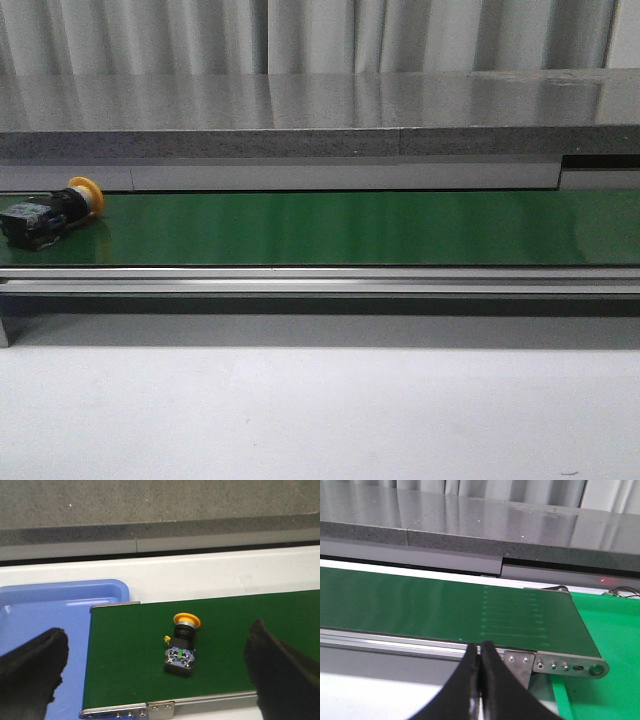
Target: Move button from left to right
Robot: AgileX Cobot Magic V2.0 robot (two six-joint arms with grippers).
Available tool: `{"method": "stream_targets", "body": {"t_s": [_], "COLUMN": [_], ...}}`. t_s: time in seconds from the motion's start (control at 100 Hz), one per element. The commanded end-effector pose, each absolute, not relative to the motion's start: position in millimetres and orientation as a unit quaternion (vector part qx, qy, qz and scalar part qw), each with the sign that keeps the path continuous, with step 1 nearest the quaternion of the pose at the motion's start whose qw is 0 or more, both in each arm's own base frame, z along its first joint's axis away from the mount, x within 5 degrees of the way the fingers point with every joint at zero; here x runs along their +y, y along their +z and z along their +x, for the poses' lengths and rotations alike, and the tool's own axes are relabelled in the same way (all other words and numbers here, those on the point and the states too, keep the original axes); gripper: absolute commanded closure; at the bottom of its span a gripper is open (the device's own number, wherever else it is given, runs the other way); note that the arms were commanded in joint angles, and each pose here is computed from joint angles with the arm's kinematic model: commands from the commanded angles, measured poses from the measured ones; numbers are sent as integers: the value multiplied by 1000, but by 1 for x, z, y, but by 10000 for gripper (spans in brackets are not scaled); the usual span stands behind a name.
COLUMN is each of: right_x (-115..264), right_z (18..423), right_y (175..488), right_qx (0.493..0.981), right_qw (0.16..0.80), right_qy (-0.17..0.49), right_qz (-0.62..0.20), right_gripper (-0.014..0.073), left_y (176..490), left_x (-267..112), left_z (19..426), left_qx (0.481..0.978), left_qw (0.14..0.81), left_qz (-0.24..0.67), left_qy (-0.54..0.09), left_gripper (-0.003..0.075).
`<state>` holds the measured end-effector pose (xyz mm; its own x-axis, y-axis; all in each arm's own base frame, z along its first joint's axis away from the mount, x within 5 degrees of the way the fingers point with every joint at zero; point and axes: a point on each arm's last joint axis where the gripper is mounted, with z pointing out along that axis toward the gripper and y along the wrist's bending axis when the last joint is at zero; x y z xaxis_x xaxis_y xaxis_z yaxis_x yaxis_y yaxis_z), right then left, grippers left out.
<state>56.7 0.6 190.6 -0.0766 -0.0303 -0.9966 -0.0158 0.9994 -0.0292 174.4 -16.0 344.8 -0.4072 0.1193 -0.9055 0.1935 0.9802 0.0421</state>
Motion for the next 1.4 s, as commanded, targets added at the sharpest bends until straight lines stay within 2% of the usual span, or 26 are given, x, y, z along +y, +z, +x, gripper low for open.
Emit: {"method": "stream_targets", "body": {"t_s": [0.0,0.2,0.39,0.52,0.79,0.93,1.33,1.39], "right_x": [1,1,1,1,1,1,1,1], "right_z": [55,55,55,55,55,55,55,55], "right_y": [202,202,202,202,202,202,202,202], "right_qx": [695,695,695,695,695,695,695,695], "right_qw": [719,719,719,719,719,719,719,719], "right_qy": [-8,-8,-8,-8,-8,-8,-8,-8], "right_qz": [-19,-19,-19,-19,-19,-19,-19,-19], "right_gripper": [663,663,663,663,663,663,663,663], "left_y": [349,316,300,294,283,283,282,282], "left_x": [-16,-14,-11,-9,-7,-7,-7,-7], "left_z": [151,102,72,67,70,70,70,70], "left_qx": [784,745,709,685,682,682,683,683], "left_qw": [614,662,701,726,729,729,728,728], "left_qz": [81,83,79,68,60,60,60,60], "left_qy": [-29,-24,-21,-13,-7,-7,-7,-7], "left_gripper": [58,58,58,58,80,190,707,715]}}
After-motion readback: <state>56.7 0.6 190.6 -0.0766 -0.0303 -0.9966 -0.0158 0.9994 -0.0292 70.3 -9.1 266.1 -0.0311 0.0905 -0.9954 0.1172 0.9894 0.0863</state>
